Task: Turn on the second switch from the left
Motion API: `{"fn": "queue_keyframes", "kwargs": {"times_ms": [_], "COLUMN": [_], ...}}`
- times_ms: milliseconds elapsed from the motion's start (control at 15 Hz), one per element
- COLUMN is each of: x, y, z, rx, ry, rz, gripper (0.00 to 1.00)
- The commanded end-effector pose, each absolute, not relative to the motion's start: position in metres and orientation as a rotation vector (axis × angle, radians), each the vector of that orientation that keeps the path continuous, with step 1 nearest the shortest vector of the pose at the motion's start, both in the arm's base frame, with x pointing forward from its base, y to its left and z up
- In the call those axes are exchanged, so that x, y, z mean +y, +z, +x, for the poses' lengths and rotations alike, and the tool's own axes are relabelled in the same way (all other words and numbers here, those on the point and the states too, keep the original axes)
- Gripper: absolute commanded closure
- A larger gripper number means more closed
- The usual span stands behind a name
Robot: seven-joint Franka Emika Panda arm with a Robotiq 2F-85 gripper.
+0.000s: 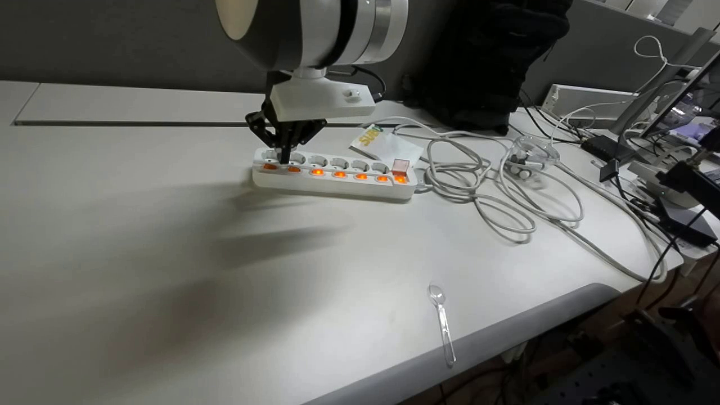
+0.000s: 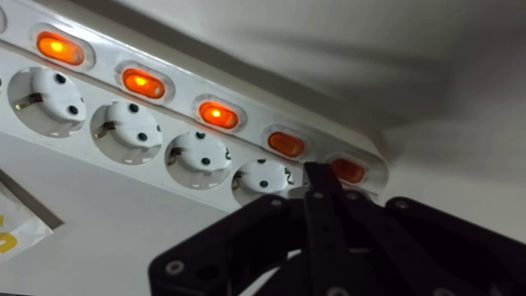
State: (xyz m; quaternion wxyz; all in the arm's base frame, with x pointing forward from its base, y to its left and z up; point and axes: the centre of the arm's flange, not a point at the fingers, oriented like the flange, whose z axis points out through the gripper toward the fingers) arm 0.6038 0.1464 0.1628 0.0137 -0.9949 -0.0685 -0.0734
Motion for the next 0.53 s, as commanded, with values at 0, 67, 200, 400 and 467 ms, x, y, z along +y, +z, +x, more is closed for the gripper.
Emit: {"fn": "queue_keyframes", "kwargs": {"times_ms": [0,67,200,400,467], "x": [0.1465,0.1460,0.1440,0.1414,0.1410], "y": [0.1625,0.1619,0.1599,0.1592,0.1596], "z": [0.6036,0.6028,0.6005,0.5976,0.5971], "rx": [-0.215,-0.210,-0.197,-0.187,-0.184], "ry": [-0.227,-0.222,-0.205,-0.199,-0.201], "rz": [-3.102,-3.104,-3.106,-3.109,-3.109], "gripper": [1.00,1.00,1.00,1.00,1.00]}}
